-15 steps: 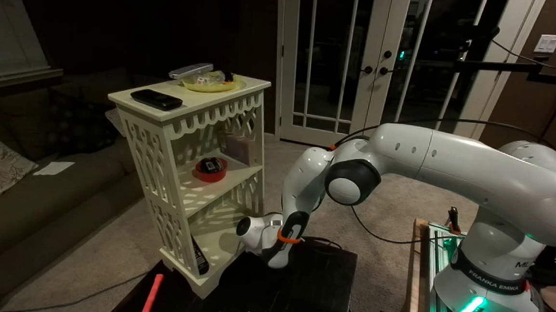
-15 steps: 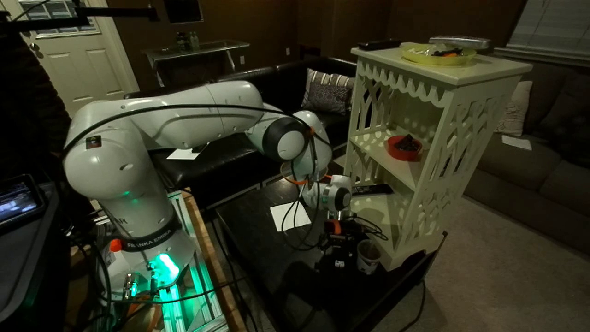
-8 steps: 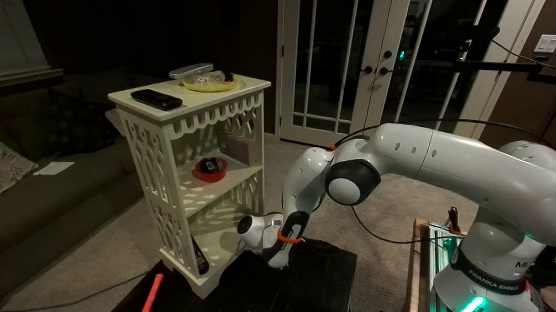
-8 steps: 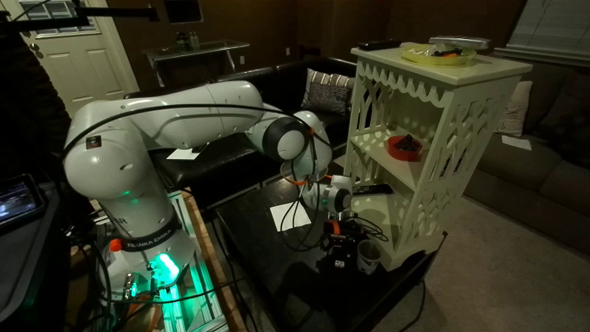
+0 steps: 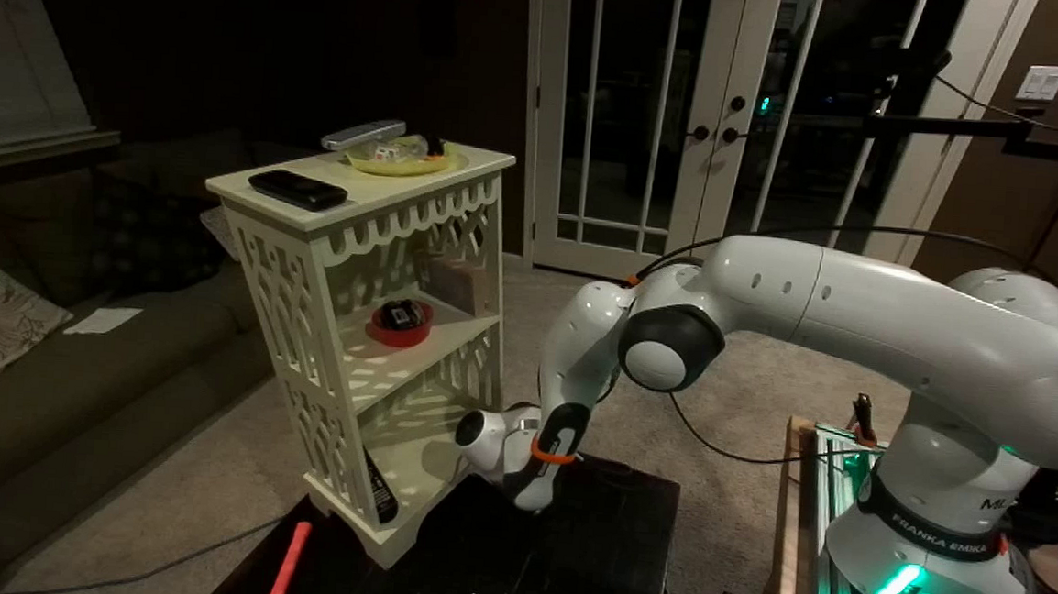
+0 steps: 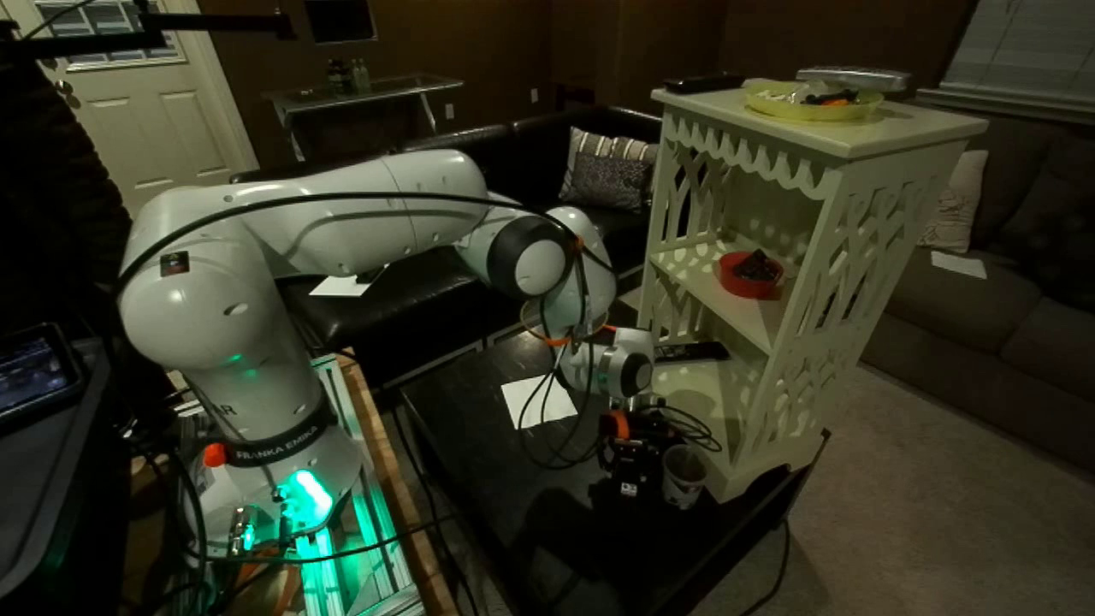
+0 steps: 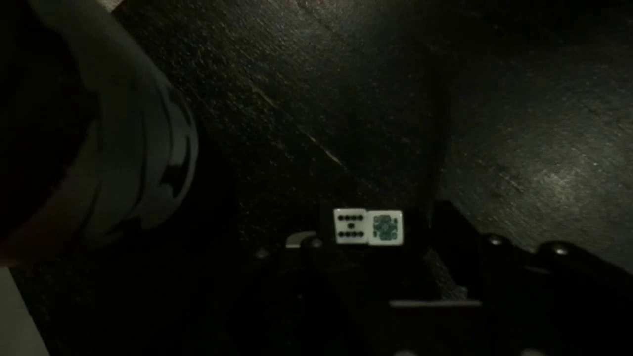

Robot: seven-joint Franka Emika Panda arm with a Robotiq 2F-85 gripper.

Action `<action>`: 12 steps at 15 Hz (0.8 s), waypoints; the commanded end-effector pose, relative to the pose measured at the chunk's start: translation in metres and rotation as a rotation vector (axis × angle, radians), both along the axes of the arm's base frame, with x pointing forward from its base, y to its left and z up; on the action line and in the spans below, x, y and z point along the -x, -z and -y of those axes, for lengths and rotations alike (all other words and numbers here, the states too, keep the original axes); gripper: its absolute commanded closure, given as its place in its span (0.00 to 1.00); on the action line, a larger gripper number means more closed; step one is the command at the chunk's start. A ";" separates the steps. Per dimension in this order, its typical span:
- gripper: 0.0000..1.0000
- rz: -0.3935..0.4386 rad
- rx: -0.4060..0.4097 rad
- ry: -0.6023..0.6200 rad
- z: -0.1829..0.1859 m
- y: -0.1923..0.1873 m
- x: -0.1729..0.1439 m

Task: Put the white object on the white plate on top of the shelf.

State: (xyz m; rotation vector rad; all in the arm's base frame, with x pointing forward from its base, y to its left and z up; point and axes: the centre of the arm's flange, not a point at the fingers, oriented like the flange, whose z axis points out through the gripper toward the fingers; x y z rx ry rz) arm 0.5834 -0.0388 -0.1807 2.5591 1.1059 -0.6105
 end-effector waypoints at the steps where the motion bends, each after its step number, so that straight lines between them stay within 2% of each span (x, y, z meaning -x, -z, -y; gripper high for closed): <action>1: 0.77 0.022 0.009 0.025 -0.002 0.035 -0.015; 3: 0.89 0.025 -0.003 0.022 -0.002 0.027 -0.011; 7: 0.89 0.012 -0.079 -0.019 0.006 -0.006 -0.001; 12: 0.89 -0.076 -0.215 -0.138 0.036 -0.042 0.000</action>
